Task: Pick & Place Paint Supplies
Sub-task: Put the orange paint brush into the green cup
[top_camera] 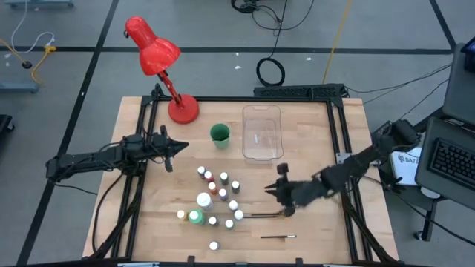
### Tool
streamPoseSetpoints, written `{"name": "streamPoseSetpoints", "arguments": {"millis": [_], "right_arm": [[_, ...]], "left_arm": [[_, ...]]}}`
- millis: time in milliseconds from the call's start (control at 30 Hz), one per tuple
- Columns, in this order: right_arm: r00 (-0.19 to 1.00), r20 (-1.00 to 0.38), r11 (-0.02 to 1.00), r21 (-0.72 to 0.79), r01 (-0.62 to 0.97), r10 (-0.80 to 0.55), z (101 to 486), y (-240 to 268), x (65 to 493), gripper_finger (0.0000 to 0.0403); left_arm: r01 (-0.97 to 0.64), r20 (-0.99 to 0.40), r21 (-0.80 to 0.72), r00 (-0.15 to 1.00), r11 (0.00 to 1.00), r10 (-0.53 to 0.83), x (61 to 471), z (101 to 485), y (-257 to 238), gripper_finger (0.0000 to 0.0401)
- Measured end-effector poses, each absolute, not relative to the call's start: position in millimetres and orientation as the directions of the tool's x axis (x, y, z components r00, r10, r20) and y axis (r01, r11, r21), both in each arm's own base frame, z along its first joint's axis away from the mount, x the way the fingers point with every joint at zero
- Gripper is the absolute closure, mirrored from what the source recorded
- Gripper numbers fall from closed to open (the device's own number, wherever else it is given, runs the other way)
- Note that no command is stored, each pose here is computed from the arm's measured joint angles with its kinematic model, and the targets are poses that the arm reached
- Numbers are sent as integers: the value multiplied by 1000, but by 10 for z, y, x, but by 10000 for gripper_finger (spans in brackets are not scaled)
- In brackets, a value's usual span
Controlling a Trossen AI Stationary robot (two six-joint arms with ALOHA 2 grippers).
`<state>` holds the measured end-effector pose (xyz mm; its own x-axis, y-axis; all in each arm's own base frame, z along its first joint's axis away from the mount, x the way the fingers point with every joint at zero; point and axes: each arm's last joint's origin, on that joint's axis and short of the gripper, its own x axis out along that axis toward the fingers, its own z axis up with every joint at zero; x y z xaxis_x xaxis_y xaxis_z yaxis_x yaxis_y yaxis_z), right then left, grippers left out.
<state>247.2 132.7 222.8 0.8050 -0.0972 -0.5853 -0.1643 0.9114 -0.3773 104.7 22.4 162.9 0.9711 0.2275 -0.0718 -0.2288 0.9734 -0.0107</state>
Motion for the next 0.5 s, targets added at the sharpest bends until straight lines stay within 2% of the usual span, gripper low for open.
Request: {"name": "streamPoseSetpoints", "arguments": {"millis": [100, 200, 367, 500], "right_arm": [[663, -731, 914, -364, -179, -161, 2393, 1551, 2416, 338], [564, -806, 950, -291, -117, -178, 2470, 1671, 2345, 305], [410, -911, 995, -75, -67, -41, 2289, 1762, 2218, 248], [383, -923, 997, -57, -59, -30, 2072, 1746, 2146, 219]], "left_arm": [[-226, -98, -12, 970, 974, 224, 1046, 1605, 221, 392], [-225, -120, -23, 968, 974, 220, 1044, 1583, 219, 390], [-226, -128, -42, 967, 973, 219, 1043, 1579, 218, 399], [-227, -123, -50, 968, 973, 219, 1043, 1584, 219, 393]]}}
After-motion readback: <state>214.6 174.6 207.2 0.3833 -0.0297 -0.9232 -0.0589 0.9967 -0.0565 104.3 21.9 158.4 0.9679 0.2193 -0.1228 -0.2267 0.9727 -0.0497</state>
